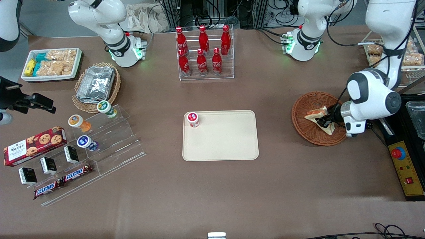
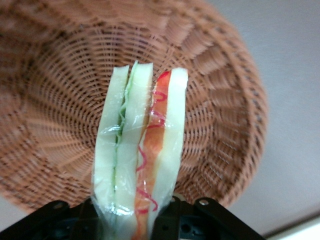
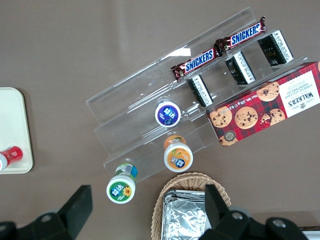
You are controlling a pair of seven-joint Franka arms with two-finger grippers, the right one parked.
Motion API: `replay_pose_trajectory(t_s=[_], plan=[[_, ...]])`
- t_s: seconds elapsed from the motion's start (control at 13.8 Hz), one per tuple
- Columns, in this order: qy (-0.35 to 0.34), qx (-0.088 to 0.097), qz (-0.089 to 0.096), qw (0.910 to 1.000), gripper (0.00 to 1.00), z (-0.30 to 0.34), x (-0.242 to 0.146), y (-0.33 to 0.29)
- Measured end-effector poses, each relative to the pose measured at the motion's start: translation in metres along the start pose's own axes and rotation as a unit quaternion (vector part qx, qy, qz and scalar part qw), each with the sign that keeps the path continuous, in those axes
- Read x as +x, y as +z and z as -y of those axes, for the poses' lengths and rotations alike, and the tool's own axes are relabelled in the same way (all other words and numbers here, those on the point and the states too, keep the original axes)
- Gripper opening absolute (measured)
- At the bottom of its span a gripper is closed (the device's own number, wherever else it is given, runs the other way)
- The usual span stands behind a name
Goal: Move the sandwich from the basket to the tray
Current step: 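Lift the sandwich and carry it over the beige tray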
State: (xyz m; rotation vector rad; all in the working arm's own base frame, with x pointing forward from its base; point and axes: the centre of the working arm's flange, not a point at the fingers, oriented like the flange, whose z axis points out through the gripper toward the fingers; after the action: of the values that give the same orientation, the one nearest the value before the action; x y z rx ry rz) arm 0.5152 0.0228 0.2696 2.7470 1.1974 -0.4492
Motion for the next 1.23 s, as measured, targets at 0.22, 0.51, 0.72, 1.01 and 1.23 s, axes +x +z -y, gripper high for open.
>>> replay_pose_trajectory(t_s=[0.22, 0.51, 0.72, 1.01, 1.23], plan=[[0.039, 0.013, -0.016, 0.999, 0.25, -0.019, -0.014, -0.056], [0.122, 0.017, -0.031, 0.992, 0.25, -0.083, -0.074, -0.103], [0.202, 0.024, -0.044, 0.978, 0.25, -0.136, -0.142, -0.101], [0.297, 0.048, -0.052, 0.9521, 0.25, -0.19, -0.217, -0.072], [0.35, 0.067, -0.051, 0.933, 0.26, -0.226, -0.244, -0.038]])
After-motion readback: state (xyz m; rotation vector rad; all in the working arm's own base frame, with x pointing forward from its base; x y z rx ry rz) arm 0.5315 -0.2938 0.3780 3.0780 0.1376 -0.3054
